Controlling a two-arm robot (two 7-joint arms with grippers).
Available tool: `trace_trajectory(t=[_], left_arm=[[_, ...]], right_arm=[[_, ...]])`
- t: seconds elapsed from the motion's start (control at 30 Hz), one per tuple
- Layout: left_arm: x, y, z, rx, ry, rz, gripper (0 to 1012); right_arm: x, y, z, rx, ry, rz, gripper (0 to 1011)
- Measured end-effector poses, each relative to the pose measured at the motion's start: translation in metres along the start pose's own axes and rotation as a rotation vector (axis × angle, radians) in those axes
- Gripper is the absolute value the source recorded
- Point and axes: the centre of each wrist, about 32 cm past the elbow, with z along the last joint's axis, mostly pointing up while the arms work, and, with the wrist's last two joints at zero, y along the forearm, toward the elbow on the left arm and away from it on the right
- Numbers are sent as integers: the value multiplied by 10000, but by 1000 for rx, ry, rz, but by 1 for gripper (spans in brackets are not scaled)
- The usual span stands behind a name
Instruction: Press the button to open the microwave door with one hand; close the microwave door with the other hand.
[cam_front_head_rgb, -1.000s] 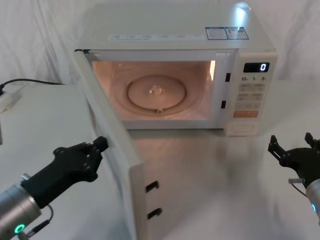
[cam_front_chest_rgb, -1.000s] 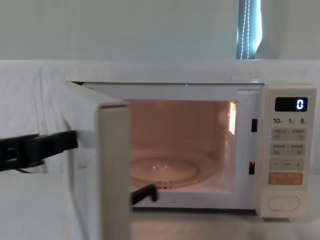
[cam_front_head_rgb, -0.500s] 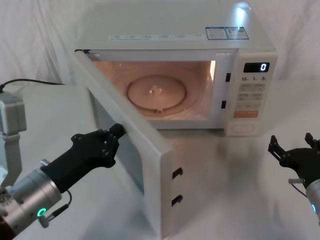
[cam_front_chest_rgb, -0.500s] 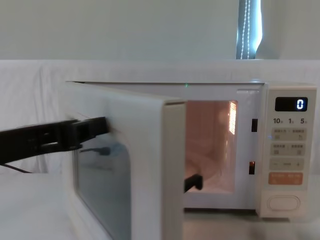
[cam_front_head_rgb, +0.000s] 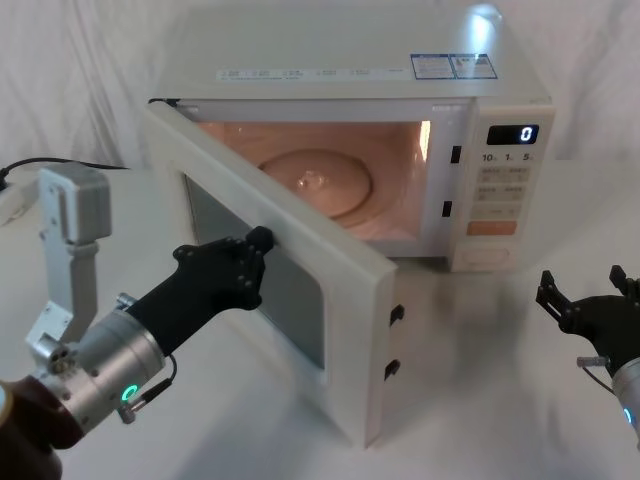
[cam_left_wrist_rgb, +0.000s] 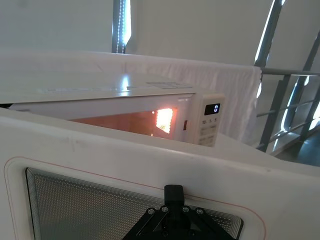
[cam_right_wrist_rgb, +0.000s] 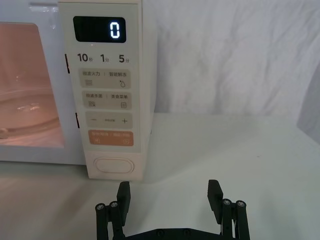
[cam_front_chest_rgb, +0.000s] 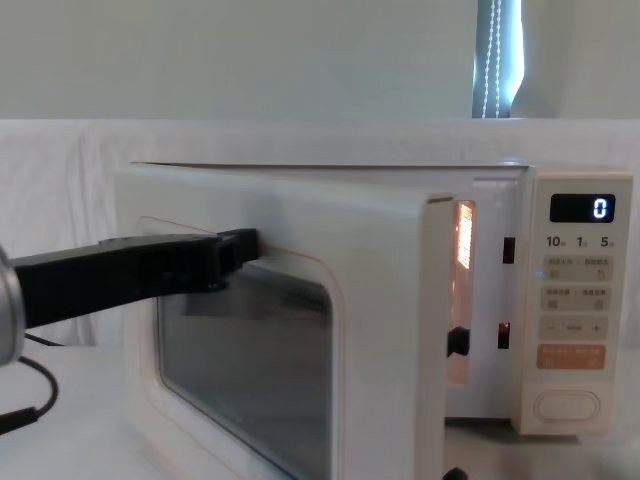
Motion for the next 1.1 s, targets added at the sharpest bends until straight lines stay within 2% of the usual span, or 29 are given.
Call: trace_trajectory(t=[0.2,0.3,0.7,0.93,1.1], left_arm=[[-14,-137,0,2,-24,17,0],[-13,-185,0,1,-29,23,0],[14,-469,53,5,-67,29,0],[18,-663,77,9,-102,30,0],[18,-768,88,7,-114,37,0]], right_arm=[[0,0,0,0,0,0,1002],[0,0,0,0,0,0,1002],[0,0,0,0,0,0,1002],[0,0,0,0,0,0,1002],[0,0,0,0,0,0,1002]])
